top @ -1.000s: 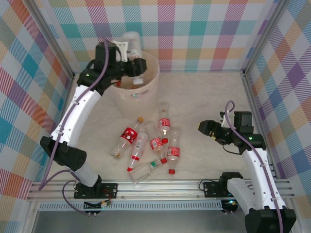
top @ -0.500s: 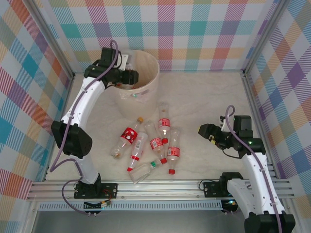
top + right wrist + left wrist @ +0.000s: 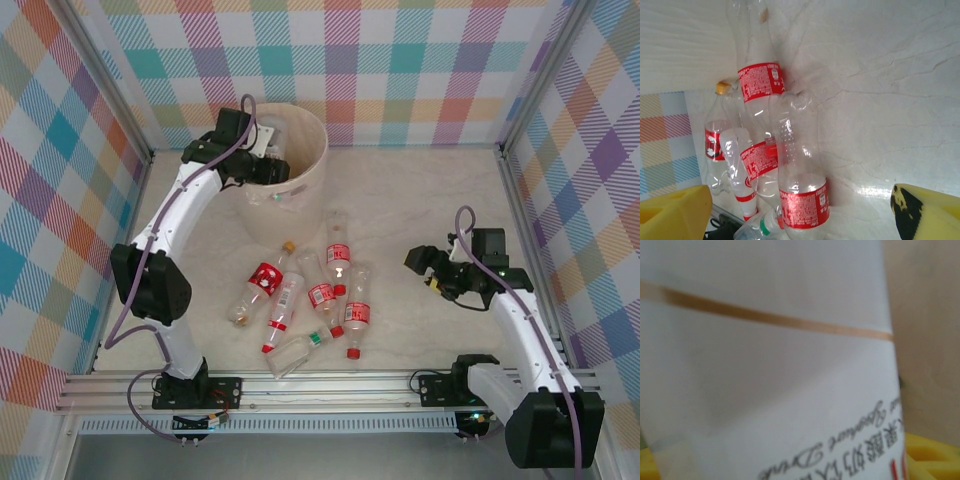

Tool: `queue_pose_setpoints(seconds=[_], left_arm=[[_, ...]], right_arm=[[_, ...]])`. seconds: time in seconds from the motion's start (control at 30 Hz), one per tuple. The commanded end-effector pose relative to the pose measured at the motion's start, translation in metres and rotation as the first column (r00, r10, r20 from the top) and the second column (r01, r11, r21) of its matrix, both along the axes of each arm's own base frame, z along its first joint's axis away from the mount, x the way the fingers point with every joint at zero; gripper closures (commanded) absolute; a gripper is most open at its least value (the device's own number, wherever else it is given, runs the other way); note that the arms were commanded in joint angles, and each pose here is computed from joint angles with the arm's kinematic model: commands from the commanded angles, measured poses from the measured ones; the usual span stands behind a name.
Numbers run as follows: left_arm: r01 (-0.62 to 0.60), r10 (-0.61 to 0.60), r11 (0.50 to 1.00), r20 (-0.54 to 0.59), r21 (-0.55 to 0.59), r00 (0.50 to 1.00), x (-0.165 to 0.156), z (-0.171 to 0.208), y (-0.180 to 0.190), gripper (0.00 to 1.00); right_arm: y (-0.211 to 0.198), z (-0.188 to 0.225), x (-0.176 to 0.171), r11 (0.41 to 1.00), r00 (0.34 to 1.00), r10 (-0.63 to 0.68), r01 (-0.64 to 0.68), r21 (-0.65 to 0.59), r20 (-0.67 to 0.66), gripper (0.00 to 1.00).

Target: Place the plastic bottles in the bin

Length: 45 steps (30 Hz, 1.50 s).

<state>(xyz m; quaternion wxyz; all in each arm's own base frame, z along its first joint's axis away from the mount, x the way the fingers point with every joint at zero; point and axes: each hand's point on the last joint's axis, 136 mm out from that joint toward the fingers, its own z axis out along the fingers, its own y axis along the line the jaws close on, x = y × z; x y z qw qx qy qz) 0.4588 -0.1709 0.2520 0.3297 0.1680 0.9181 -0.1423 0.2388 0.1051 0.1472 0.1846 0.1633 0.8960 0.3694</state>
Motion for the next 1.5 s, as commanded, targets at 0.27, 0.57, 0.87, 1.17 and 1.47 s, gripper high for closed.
queue_pose_setpoints(seconds=[0.27,0.57,0.87,1.17,1.47], left_arm=[[0.084,-0.085,0.996,-0.032,-0.015,0.996,-0.010,-0.019,-0.017,0.52],[0.100,-0.101,0.994,-0.028,-0.053,0.994,-0.015,-0.010,-0.023,0.07],[0.090,-0.091,0.996,-0.007,-0.028,0.996,-0.014,0.000,-0.018,0.00],[0.001,-0.003,1.000,0.100,0.022,0.995,-0.009,0.063,0.004,0.00],[-0.099,0.096,0.995,0.149,0.007,0.984,-0.048,0.104,0.028,0.00]], right_arm=[[0.031,-0.009,0.043,0.999,0.999,0.032,-0.032,0.033,0.003,0.08],[0.041,-0.017,0.038,0.998,0.998,0.058,-0.058,-0.028,-0.011,0.08],[0.042,-0.036,0.002,0.992,0.995,0.066,-0.073,-0.099,-0.075,0.08],[0.094,-0.055,-0.001,0.954,0.975,0.193,-0.212,-0.211,-0.108,0.10],[0.119,-0.082,0.012,0.920,0.957,0.243,-0.279,-0.274,-0.159,0.17]])
